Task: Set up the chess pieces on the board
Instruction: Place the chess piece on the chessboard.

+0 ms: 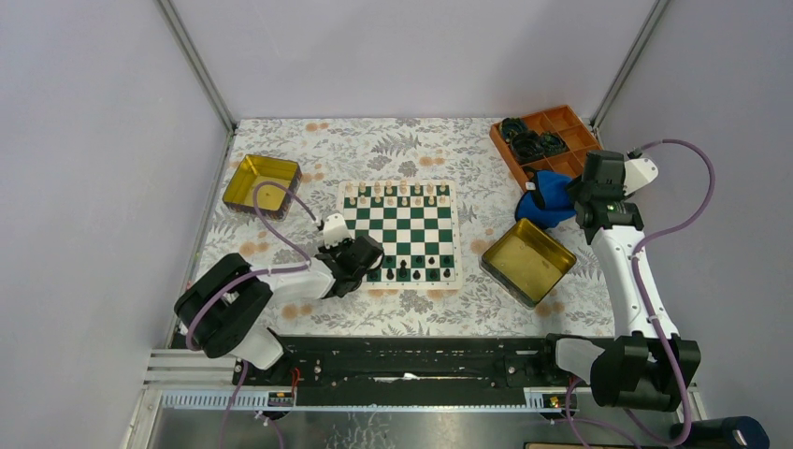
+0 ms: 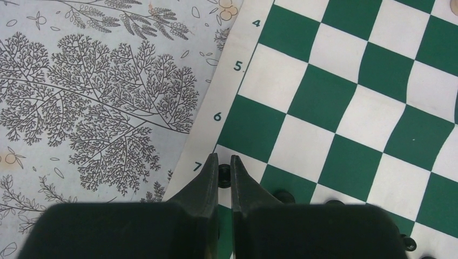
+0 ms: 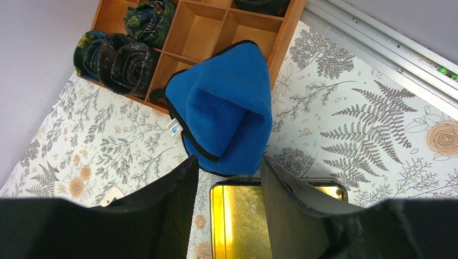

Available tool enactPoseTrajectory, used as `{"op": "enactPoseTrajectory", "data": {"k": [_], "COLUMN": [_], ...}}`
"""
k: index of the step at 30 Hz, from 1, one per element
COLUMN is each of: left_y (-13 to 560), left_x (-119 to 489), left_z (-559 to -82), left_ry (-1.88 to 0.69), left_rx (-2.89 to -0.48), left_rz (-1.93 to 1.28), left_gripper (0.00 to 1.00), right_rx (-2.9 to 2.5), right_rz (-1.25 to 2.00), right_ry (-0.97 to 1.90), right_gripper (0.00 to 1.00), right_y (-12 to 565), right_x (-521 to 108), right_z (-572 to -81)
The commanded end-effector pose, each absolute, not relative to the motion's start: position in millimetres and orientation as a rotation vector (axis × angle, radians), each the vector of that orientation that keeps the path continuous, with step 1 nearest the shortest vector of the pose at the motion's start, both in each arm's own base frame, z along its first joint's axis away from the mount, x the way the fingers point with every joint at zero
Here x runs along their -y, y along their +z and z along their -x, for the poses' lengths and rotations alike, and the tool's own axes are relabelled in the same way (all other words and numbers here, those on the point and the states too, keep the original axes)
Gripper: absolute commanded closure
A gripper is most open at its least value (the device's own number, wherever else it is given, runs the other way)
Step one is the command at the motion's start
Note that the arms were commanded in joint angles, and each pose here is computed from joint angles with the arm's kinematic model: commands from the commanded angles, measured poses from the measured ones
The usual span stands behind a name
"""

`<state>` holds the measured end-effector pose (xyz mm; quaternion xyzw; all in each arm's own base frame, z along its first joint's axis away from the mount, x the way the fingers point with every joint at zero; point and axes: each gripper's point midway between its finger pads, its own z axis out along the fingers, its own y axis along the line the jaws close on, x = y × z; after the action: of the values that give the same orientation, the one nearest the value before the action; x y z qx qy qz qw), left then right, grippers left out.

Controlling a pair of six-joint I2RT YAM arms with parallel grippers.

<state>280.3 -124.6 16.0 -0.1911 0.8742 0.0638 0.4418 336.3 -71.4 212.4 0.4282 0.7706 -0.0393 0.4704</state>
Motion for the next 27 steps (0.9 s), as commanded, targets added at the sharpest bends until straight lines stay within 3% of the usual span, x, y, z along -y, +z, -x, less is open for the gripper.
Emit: {"op": "enactPoseTrajectory", "data": {"k": [1, 19, 27], "left_y": [29.2, 19.8, 16.4], "left_x": [133.3, 132.7, 128.4], "left_z": [-297.9, -291.7, -284.1], "left_ry": [0.125, 0.166, 0.178], "left_rx": [-2.109, -2.161, -2.167], "left_rz": [0.485, 0.496, 0.516], "left_gripper": [1.00, 1.00, 0.95], "right_rx": [-1.847, -1.863, -1.868], "right_rz": [-1.031, -1.026, -1.024], "right_ry": [-0.084, -0.086, -0.080], "right_gripper": [0.47, 0.46, 0.46], "right_y": [225.0, 220.5, 219.6], "right_x": [71.0, 69.8, 68.4], "right_z": [-344.3, -345.5, -345.9]}}
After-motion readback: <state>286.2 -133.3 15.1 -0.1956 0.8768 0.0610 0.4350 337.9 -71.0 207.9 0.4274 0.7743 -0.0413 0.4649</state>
